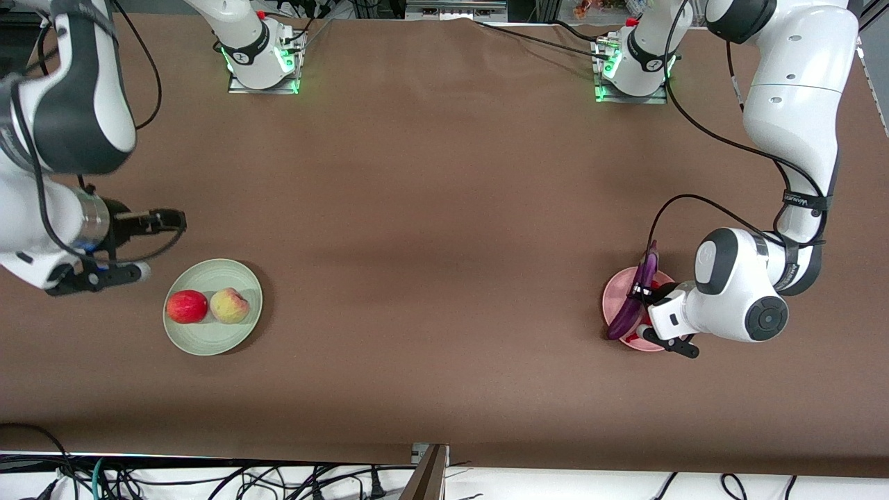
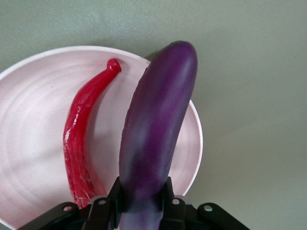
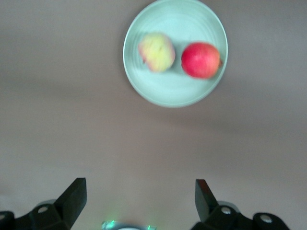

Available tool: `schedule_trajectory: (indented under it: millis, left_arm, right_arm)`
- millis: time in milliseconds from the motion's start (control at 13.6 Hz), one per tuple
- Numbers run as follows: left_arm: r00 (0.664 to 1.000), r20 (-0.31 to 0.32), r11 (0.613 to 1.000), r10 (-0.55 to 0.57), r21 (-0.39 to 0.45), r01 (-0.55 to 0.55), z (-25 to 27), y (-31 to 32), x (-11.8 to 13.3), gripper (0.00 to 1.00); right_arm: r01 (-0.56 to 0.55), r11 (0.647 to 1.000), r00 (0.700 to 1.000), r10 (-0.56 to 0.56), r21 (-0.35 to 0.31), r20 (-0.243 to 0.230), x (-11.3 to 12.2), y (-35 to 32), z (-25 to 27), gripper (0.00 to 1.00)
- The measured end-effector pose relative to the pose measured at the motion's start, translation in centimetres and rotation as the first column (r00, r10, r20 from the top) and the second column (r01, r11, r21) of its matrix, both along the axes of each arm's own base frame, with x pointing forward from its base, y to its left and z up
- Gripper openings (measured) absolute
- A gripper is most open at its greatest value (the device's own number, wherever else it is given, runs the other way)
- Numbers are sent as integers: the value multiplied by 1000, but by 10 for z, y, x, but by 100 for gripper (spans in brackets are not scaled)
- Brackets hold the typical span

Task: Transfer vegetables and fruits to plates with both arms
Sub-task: 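Release the eggplant on the pink plate while the right gripper withdraws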

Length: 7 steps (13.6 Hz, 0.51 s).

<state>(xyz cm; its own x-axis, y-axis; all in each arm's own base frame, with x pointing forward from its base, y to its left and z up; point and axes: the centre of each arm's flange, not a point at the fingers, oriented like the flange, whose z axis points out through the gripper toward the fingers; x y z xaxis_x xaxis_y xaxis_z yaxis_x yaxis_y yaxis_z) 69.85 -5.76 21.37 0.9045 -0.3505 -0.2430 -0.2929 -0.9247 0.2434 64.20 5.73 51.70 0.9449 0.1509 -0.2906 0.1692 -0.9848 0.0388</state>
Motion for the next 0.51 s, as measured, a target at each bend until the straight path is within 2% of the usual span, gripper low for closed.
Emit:
schedule_trajectory:
  millis: [147, 367, 514]
  left_arm:
    - [1000, -1, 1000, 9, -3, -9, -1, 4, 0, 40]
    - [998, -9, 998, 54, -37, -55, -2, 17, 1, 69]
    - [998, -5, 997, 61, -42, -61, 0, 19, 3, 92]
  right_arm:
    - [27, 1000, 999, -27, -13, -22, -18, -2, 24, 100]
    - [39, 999, 999, -39, -18, -25, -29, -8, 31, 100]
    - [34, 999, 999, -33, -11, 24, -35, -7, 26, 100]
